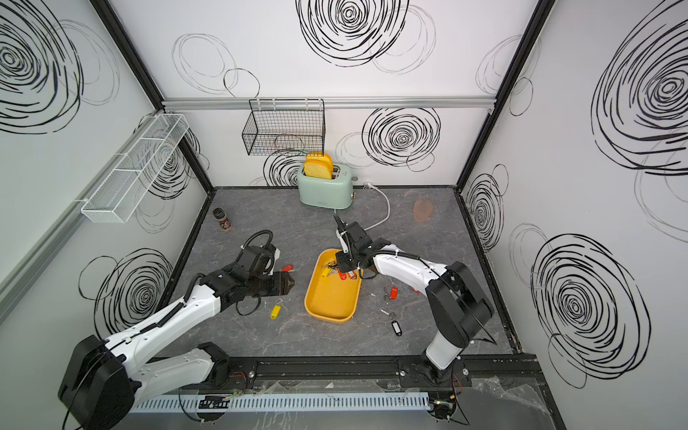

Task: Take the keys out of the storage box
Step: Pick up the key from the storage box.

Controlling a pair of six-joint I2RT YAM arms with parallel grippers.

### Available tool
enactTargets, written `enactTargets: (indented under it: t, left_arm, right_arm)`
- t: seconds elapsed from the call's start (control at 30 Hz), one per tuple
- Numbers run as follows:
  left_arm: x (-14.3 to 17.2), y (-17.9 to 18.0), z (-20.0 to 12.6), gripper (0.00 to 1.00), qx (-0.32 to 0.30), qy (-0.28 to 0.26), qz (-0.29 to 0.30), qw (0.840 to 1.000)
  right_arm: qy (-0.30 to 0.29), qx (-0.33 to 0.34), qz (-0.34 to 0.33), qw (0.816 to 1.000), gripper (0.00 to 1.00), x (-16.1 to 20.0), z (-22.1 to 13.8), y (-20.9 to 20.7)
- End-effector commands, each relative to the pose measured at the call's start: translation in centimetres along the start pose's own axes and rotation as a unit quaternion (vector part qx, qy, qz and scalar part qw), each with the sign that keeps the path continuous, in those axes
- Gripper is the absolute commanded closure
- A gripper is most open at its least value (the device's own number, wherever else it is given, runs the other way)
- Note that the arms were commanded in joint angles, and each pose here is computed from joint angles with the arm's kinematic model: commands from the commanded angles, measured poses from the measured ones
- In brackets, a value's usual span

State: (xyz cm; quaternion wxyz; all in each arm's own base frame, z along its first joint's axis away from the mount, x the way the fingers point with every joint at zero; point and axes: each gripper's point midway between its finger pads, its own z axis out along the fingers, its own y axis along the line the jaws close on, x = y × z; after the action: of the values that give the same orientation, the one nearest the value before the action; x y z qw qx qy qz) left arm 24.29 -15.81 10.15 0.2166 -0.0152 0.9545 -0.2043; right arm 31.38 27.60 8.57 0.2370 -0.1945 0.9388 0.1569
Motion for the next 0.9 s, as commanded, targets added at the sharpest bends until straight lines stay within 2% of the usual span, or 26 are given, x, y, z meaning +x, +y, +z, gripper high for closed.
enactTargets:
  t: [0.0, 0.57, 0.73, 0.87]
  left_arm:
    - [-0.6, -0.4, -0.1, 0.36, 0.016, -0.016, 0.004, 1.000]
    - [-0.5, 0.3, 0.1, 0.36, 0.012, -0.013, -0.002, 1.000]
    - [-0.5, 0.4, 0.1, 0.36, 0.011, -0.012, -0.003, 1.000]
    - [-0.6, 0.4, 0.1, 0.36, 0.011, -0.013, -0.004, 1.000]
  right_arm:
    - [0.006, -0.006, -0.027, 1.000, 0.68, -0.3, 1.1, 0.5]
    - [0.036, -0.015, -0.053, 0.998, 0.66, 0.7, 5.4, 1.3]
    - [0.041, -0.003, -0.059, 0.997, 0.67, 0.9, 6.1, 1.2]
    - [0.044, 0.004, -0.065, 0.997, 0.73, 0.8, 6.4, 1.1]
